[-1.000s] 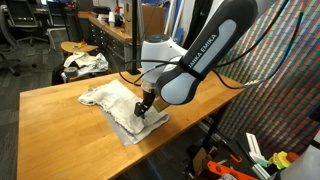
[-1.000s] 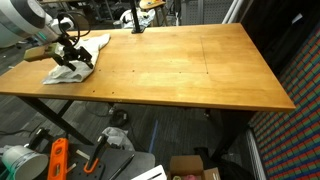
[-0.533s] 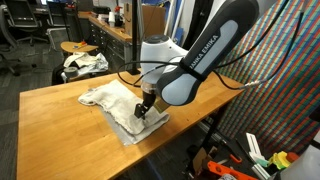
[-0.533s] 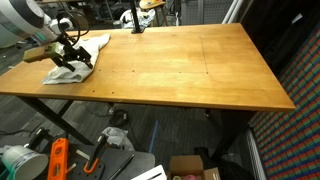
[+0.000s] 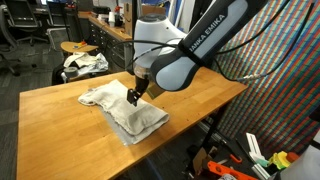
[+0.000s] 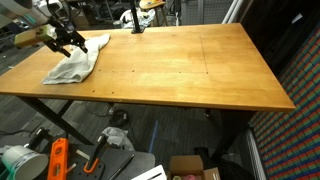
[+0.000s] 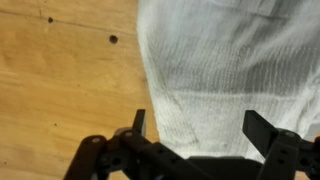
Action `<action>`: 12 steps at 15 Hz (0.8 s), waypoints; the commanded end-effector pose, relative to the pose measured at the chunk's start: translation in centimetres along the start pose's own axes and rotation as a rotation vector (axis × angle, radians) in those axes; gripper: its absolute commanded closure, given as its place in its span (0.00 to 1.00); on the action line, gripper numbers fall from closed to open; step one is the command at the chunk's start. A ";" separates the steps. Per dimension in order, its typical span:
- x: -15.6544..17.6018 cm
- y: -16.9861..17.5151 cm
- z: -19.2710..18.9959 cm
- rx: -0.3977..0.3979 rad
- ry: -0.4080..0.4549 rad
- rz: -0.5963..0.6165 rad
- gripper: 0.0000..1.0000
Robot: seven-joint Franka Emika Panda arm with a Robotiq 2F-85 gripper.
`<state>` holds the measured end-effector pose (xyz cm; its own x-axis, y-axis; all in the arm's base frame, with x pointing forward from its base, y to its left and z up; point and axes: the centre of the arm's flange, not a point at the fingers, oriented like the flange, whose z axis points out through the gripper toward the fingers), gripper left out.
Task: Fold the cloth
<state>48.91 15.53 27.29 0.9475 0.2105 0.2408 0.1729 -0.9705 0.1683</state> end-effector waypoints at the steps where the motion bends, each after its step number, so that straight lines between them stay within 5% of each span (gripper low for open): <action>1: 4.3 -2.6 -3.1 -0.040 0.145 0.069 0.00; 5: 9.2 -7.0 -5.1 -0.101 0.247 0.163 0.00; 12: 16.4 -14.0 -5.2 -0.222 0.220 0.233 0.00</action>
<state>56.30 29.66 34.26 0.8719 0.0665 0.4852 -0.0664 -0.9655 0.2517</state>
